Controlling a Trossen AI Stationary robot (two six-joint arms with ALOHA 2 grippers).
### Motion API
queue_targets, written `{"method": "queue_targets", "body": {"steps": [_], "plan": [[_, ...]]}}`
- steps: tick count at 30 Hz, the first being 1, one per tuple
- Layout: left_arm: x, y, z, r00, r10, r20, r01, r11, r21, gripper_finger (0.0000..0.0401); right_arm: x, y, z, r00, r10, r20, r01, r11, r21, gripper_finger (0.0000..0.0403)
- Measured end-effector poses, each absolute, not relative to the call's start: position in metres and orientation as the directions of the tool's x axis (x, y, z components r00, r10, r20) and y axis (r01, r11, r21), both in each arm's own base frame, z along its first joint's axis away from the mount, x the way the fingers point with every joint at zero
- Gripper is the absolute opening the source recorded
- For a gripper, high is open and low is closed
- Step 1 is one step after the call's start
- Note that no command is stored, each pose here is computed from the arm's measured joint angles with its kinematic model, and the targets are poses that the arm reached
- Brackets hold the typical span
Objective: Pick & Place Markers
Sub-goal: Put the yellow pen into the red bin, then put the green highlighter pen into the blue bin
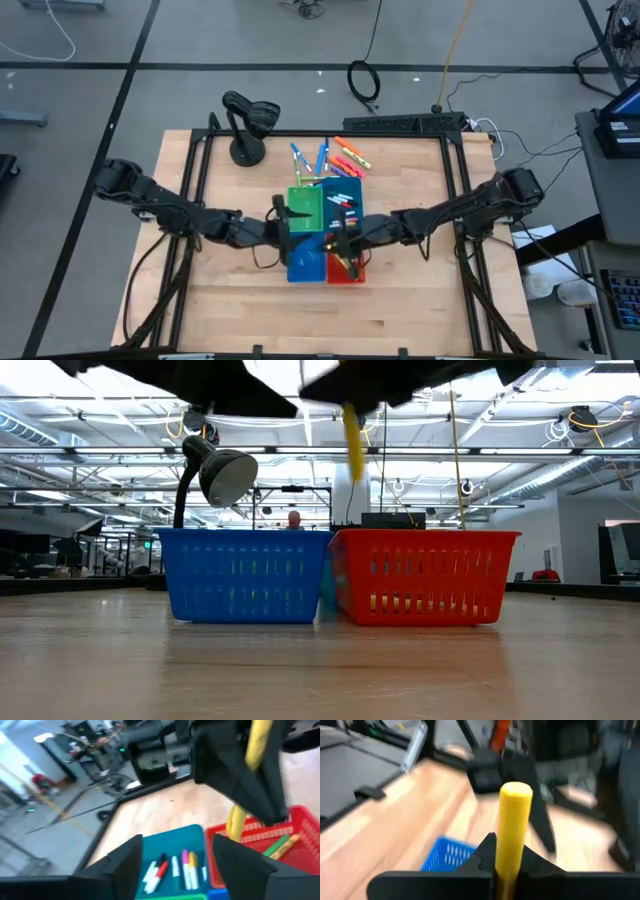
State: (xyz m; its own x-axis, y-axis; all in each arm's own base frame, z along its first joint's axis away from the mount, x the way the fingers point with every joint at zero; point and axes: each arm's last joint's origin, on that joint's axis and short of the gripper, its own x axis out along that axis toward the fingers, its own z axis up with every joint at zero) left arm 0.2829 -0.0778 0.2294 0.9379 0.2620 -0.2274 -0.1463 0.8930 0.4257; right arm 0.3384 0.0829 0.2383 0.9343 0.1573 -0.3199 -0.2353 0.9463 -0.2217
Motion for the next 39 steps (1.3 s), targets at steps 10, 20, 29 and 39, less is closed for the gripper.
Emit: {"method": "queue_targets", "body": {"steps": [10, 20, 29, 39], "plan": [[0.263, -0.059, 0.244, 0.886, 0.362, -0.289, -0.238, 0.891, 0.386, 0.0285, 0.32, 0.095, 0.213, 0.852, 0.178, -0.493, -0.227, 0.973, -0.04, 0.0008], [0.261, -0.042, 0.238, 0.841, 0.413, -0.35, -0.31, 0.897, 0.315, 0.026, 0.312, 0.09, 0.196, 0.836, 0.169, -0.522, -0.185, 0.982, 0.021, 0.0016], [0.261, -0.042, 0.237, 0.837, 0.413, -0.358, -0.314, 0.9, 0.303, 0.0261, 0.312, 0.091, 0.196, 0.836, 0.173, -0.521, -0.179, 0.983, 0.038, 0.0064], [0.259, -0.041, 0.234, 0.822, 0.415, -0.39, -0.307, 0.9, 0.309, 0.0255, 0.313, 0.093, 0.206, 0.877, 0.187, -0.443, -0.207, 0.978, 0.004, 0.0114]]}}
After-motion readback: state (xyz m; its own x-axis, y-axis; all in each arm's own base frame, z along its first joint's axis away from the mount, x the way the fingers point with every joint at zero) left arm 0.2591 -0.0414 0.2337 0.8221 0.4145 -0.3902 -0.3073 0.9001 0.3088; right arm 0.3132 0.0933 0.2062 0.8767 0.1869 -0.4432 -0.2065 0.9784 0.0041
